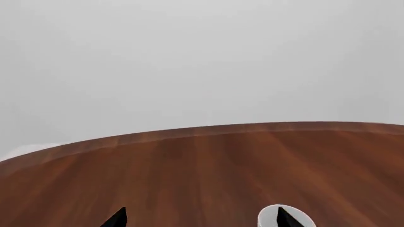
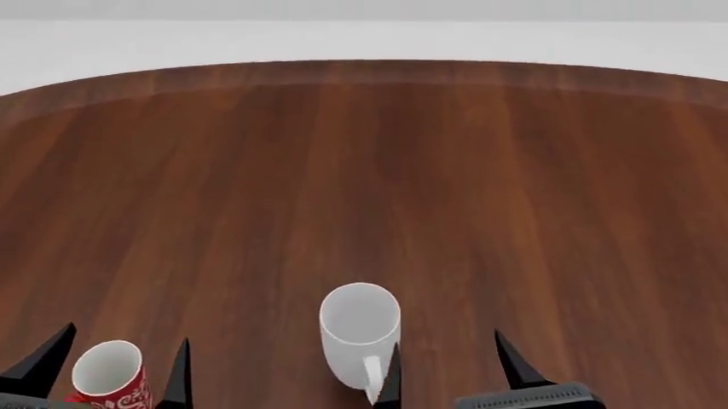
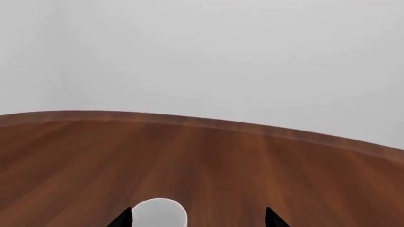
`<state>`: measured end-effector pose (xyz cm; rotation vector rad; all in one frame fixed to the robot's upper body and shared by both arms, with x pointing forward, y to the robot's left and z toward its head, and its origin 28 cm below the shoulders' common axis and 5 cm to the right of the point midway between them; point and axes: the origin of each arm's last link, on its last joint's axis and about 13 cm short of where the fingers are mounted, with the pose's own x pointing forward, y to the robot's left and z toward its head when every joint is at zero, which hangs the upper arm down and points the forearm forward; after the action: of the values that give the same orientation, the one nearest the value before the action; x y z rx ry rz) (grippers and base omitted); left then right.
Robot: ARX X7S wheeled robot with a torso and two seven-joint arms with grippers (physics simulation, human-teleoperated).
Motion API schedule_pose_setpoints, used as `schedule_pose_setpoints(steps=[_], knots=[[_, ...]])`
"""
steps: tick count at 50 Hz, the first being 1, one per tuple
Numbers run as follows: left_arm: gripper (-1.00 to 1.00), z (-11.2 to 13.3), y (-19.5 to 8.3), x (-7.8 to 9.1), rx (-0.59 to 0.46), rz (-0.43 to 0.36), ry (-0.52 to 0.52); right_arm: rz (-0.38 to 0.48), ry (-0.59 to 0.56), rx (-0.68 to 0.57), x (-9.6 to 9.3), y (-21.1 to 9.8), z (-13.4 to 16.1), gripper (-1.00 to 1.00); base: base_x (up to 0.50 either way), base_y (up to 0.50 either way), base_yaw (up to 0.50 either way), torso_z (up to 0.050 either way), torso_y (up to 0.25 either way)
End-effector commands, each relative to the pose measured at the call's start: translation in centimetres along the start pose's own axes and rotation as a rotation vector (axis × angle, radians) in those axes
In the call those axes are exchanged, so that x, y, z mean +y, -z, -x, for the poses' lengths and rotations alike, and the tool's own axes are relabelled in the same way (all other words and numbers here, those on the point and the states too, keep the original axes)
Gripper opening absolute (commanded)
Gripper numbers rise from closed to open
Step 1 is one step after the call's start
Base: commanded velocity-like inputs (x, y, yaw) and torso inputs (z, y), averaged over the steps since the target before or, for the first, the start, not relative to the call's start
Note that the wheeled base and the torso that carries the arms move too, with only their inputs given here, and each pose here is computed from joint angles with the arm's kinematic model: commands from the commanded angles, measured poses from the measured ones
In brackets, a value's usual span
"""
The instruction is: Put the white mug on the plate.
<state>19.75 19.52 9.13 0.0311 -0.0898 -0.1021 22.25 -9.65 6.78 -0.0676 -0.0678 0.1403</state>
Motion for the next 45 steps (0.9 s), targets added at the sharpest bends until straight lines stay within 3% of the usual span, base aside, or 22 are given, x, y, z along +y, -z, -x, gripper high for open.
schedule_pose_setpoints(steps=[1,12,32,45], knots=[[1.0,-0.1,0.0,0.0,-0.001,0.005,-0.006,0.001,-0.011,0.006,0.1,0.3,0.0,1.0,0.5,0.0,0.0,0.0,0.0],[1.0,0.0,0.1,0.0,0.002,0.002,-0.008,0.011,-0.017,0.005,0.2,0.3,0.0,1.0,0.5,0.0,0.0,0.0,0.0],[1.0,-0.2,0.2,0.4,-0.004,0.005,-0.067,-0.174,-0.077,0.168,1.6,0.7,0.8,1.0,0.0,0.0,0.0,0.0,0.001],[1.0,-0.2,0.4,0.5,0.007,0.027,-0.078,-0.163,-0.105,0.27,1.7,1.0,0.9,1.0,0.0,0.0,0.0,0.0,0.0]])
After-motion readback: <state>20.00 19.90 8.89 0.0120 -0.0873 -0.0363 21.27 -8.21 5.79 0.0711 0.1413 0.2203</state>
